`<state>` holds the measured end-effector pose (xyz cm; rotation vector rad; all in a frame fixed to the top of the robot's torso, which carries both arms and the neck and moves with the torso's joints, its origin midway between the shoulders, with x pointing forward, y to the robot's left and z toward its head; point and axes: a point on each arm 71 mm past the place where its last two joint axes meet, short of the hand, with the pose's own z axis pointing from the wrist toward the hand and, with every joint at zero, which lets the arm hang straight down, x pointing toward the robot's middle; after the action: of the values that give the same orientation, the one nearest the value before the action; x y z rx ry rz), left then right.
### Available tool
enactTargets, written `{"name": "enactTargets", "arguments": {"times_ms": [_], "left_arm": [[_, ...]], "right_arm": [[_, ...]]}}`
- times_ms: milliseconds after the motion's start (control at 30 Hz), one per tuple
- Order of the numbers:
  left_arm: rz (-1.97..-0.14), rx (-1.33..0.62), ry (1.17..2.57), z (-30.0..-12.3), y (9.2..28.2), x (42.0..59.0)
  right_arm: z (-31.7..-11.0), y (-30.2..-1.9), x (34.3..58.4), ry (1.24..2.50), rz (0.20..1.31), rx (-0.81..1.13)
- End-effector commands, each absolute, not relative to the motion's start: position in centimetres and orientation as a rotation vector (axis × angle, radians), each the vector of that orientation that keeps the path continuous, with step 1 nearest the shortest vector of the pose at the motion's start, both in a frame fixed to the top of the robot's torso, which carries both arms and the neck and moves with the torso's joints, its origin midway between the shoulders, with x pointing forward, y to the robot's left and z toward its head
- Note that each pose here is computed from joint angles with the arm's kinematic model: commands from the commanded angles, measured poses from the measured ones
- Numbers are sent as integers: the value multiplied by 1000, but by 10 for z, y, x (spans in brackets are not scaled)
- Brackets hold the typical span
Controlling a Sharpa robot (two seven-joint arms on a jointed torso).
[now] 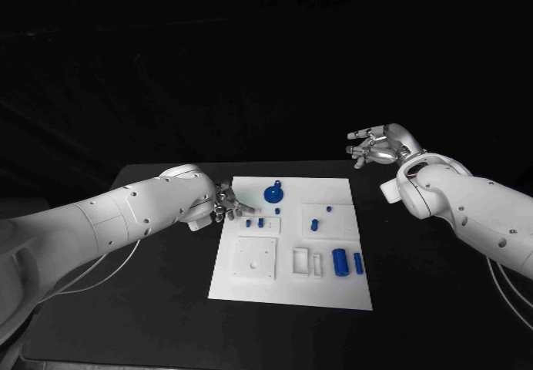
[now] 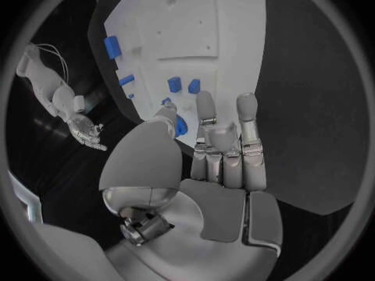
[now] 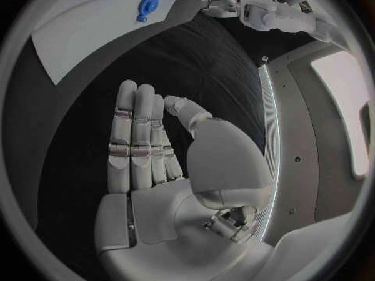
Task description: Assemble the parts on the task board
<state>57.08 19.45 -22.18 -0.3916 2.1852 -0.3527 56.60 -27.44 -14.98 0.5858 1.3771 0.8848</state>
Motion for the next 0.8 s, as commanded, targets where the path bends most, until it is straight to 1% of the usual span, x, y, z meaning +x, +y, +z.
{"name": "enactTargets", "arguments": {"times_ms": [33,133,200,267,333,400,567,700,800], "left_arm": [[-535,-500,2150,-211,189,572],[-654,-531,2088,-201,186,574],[-719,-507,2026,-194,183,575],[-749,-442,1948,-187,179,577],[-767,-322,1847,-178,172,579],[-785,-240,1780,-174,165,579],[-819,-70,1685,-170,147,576],[-803,85,1658,-174,132,574],[-785,154,1640,-177,125,574]], "right_arm": [[-150,-274,566,1385,889,571],[-150,-275,566,1384,887,573],[-150,-276,566,1383,886,575],[-151,-277,566,1382,885,577],[-151,-277,566,1381,884,579],[-151,-277,566,1381,885,580],[-151,-276,567,1378,887,580],[-151,-274,567,1370,887,580],[-151,-273,567,1366,889,579]]}}
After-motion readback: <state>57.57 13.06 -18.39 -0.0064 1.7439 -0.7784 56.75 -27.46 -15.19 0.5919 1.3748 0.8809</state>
